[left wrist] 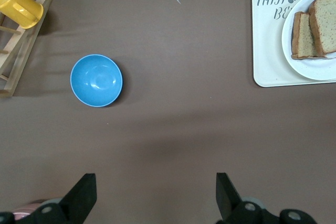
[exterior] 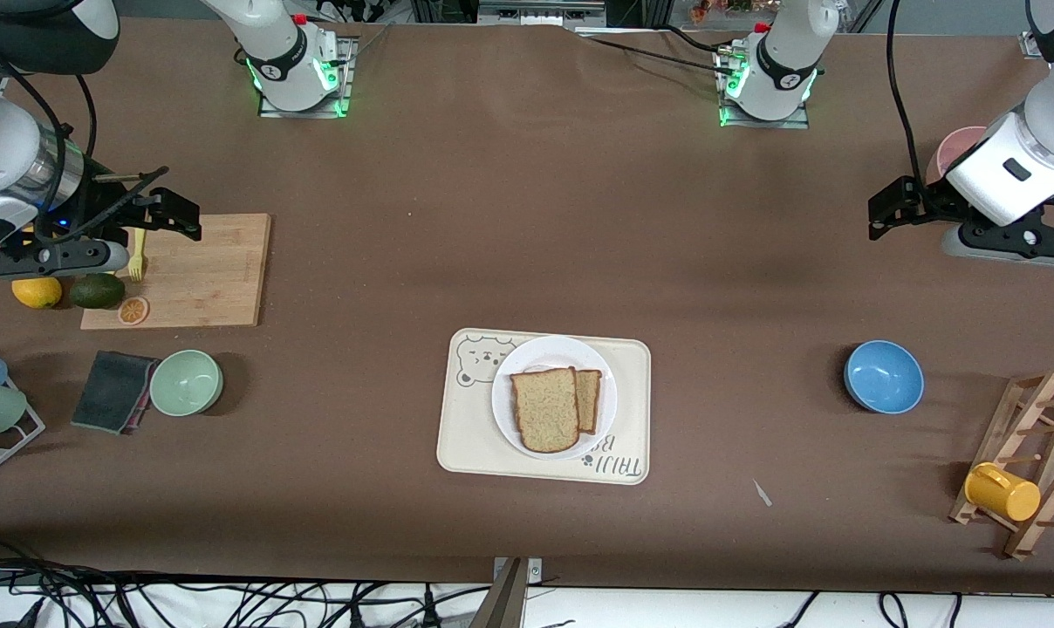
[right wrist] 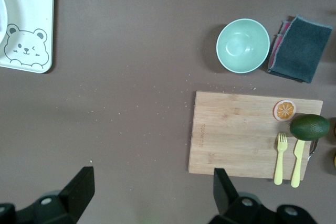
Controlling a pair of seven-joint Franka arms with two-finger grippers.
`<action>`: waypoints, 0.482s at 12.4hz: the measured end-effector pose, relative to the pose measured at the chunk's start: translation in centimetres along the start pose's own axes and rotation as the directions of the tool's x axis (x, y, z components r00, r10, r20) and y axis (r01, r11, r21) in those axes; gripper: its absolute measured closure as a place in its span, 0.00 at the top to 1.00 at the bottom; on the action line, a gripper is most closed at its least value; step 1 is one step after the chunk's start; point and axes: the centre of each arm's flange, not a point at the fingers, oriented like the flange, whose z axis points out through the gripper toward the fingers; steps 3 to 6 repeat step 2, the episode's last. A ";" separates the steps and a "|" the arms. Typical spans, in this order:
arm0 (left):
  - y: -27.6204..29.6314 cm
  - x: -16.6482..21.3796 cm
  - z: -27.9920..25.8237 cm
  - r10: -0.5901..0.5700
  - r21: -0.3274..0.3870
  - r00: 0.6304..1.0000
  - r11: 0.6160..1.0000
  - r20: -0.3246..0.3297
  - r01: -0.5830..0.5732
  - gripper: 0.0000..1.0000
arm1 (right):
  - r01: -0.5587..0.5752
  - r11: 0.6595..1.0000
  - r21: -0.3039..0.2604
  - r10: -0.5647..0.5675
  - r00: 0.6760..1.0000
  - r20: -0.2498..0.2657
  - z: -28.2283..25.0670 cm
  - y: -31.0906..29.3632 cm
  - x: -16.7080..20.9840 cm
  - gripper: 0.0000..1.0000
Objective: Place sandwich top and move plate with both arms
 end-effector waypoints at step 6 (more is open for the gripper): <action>0.0 0.0 0.0 0.000 0.000 1.000 1.000 0.000 0.000 1.00 | 0.000 1.000 0.000 0.000 1.000 0.000 0.0 0.0 0.0 1.00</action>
